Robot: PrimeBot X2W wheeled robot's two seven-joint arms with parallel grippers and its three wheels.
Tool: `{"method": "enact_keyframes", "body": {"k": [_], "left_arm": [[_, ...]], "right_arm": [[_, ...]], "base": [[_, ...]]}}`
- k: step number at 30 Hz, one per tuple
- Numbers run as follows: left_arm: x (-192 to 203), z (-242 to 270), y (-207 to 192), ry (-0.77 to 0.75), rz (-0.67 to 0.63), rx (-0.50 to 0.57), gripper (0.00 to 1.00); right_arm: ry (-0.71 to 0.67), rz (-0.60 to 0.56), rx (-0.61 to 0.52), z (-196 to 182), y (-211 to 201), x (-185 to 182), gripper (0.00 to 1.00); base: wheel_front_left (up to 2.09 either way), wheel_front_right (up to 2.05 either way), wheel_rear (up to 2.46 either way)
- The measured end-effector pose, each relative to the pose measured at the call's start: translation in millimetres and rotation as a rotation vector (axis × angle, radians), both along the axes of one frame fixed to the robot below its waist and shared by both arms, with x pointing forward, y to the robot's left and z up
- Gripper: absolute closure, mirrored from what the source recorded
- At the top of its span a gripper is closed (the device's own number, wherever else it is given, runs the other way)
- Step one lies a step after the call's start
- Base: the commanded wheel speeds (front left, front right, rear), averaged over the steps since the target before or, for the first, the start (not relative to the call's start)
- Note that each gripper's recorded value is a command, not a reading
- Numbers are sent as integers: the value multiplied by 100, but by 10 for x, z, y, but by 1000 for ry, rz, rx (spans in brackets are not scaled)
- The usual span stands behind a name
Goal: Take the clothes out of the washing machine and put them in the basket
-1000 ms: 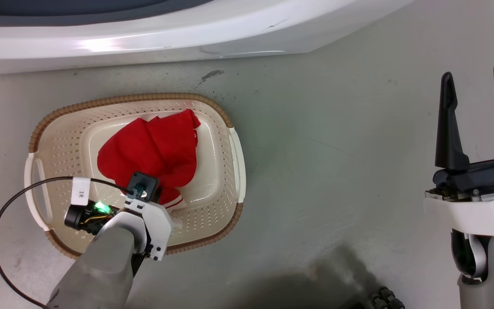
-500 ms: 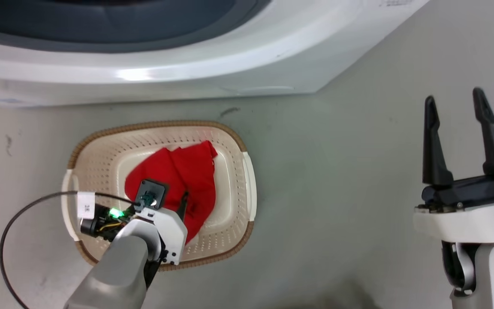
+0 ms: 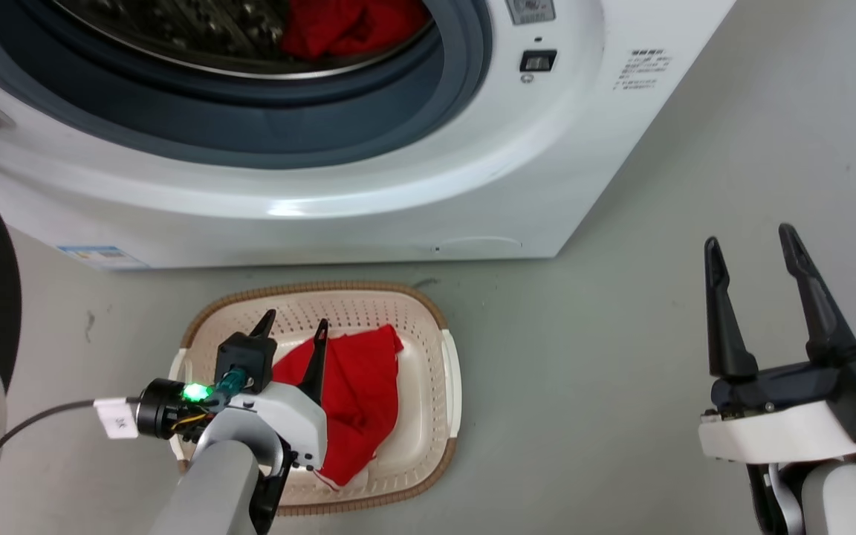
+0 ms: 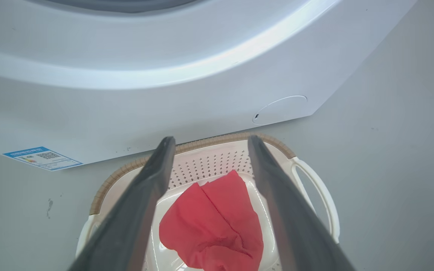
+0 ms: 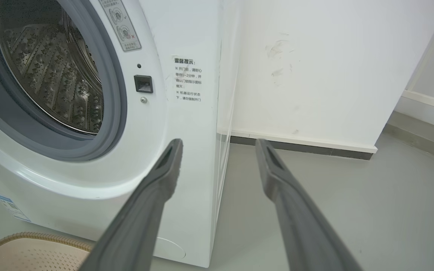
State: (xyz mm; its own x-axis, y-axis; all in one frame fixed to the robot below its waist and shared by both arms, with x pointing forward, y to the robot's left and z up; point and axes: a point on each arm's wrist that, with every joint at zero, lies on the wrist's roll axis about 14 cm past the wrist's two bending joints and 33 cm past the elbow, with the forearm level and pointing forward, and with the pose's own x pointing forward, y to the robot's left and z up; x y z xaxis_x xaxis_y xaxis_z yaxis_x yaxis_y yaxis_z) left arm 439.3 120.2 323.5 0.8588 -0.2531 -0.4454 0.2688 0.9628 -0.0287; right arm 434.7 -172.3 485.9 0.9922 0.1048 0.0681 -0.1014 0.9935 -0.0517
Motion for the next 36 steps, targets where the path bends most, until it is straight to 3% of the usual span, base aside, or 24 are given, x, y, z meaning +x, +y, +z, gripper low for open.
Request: {"method": "enact_keyframes", "body": {"k": [11, 16, 26, 36], "left_arm": [[134, 1011, 89, -304, 86, -74, 0], [244, 1190, 119, -360, 103, -91, 0], [1120, 1418, -22, -440, 24, -73, 0], [2135, 1210, -171, -335, -57, 31, 0]], "right_arm": [[-52, -10, 9, 269, -26, -276, 0], [-57, -15, 9, 292, -41, -301, 0], [-37, -25, 9, 161, -85, -78, 0], [17, -65, 8, -120, -247, 150, 0]], "base": [[0, 0, 0], [0, 0, 0], [0, 0, 0], [0, 0, 0]]}}
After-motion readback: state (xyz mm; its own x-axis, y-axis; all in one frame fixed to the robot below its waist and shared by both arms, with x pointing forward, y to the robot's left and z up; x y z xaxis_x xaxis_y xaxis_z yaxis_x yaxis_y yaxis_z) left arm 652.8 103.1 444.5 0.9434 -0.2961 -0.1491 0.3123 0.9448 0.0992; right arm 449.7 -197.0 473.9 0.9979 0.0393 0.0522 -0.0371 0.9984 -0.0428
